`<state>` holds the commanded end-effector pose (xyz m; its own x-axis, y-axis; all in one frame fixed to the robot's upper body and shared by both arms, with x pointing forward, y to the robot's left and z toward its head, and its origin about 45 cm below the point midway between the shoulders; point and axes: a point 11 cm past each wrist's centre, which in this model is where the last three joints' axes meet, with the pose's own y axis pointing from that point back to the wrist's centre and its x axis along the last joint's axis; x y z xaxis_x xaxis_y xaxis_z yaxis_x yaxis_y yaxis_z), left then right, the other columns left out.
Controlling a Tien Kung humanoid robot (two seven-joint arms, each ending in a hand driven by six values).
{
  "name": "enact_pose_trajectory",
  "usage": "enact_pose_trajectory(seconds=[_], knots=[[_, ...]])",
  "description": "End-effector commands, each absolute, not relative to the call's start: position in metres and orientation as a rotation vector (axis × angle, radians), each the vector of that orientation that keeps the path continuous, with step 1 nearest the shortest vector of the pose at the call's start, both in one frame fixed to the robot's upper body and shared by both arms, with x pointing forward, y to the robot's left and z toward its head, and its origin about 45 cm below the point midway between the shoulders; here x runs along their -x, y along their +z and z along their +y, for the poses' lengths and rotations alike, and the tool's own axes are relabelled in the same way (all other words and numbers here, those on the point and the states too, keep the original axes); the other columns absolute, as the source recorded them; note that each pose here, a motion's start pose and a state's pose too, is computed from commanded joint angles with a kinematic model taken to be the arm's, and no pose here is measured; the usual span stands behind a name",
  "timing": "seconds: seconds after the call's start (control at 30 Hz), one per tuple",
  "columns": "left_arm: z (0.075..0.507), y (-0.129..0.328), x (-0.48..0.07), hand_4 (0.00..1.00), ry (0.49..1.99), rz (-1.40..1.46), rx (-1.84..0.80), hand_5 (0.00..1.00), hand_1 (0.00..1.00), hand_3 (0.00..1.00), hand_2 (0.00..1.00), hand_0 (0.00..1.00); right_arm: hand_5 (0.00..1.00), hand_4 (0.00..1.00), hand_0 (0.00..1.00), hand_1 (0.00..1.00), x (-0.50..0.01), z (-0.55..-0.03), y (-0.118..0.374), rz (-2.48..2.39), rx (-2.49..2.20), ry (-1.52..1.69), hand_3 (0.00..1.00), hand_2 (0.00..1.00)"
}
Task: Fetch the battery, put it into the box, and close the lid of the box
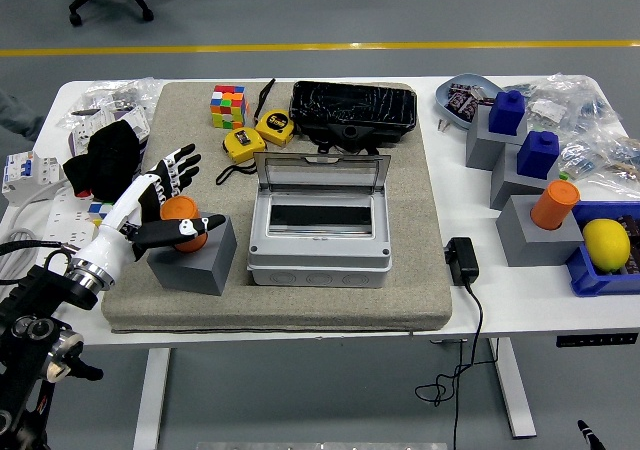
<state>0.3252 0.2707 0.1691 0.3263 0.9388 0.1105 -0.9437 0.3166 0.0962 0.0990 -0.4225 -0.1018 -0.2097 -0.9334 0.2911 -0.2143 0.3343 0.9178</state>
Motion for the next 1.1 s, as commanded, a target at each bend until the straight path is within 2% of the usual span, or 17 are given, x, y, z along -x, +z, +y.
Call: enact_pose_trajectory(seconds=[0.43, 0.47, 0.63, 0.67, 0.83, 0.87, 1.03, 1.07, 1.1], knots=[[0.256, 0.158, -0.323, 0.998, 1.231, -0.021, -0.16, 0.002, 0.998, 0.998, 0.998, 0.951, 0.981, 0.998, 0.814, 0.722, -0.1, -0.423, -0.102, -1.659, -1.05, -0.954, 0.774, 0.732], [0.255, 0.156, -0.323, 0.998, 1.235, -0.02, -0.163, 0.002, 0.968, 0.942, 0.976, 0.908, 0.981, 0.998, 0.814, 0.722, -0.1, -0.422, -0.102, -1.659, -1.05, -0.955, 0.774, 0.732], [0.256, 0.155, -0.324, 0.998, 1.258, -0.029, -0.167, 0.002, 0.968, 0.942, 0.976, 0.908, 0.981, 0.998, 0.814, 0.722, -0.101, -0.423, -0.101, -1.661, -1.051, -0.954, 0.774, 0.732], [0.257, 0.155, -0.324, 0.998, 1.261, -0.031, -0.167, 0.005, 0.923, 0.864, 0.884, 0.876, 0.981, 0.998, 0.814, 0.722, -0.101, -0.423, -0.101, -1.662, -1.051, -0.953, 0.773, 0.731], [0.259, 0.153, -0.324, 0.998, 1.285, -0.032, -0.166, 0.005, 0.923, 0.864, 0.884, 0.876, 0.981, 0.998, 0.814, 0.722, -0.101, -0.423, -0.101, -1.662, -1.049, -0.955, 0.773, 0.731], [0.26, 0.153, -0.324, 0.998, 1.297, -0.035, -0.167, 0.003, 0.685, 0.58, 0.675, 0.507, 0.982, 0.998, 0.814, 0.722, -0.1, -0.423, -0.101, -1.662, -1.049, -0.955, 0.774, 0.731], [0.261, 0.15, -0.323, 0.998, 1.308, -0.03, -0.166, 0.003, 0.685, 0.58, 0.675, 0.507, 0.982, 0.998, 0.814, 0.722, -0.1, -0.423, -0.101, -1.66, -1.049, -0.955, 0.774, 0.731], [0.261, 0.149, -0.323, 0.998, 1.308, -0.028, -0.166, 0.002, 0.538, 0.479, 0.492, 0.348, 0.982, 0.998, 0.813, 0.722, -0.1, -0.423, -0.101, -1.66, -1.049, -0.955, 0.773, 0.732], [0.26, 0.149, -0.323, 0.998, 1.307, -0.027, -0.167, 0.002, 0.538, 0.479, 0.492, 0.348, 0.982, 0.998, 0.813, 0.722, -0.1, -0.423, -0.101, -1.66, -1.049, -0.955, 0.773, 0.732]])
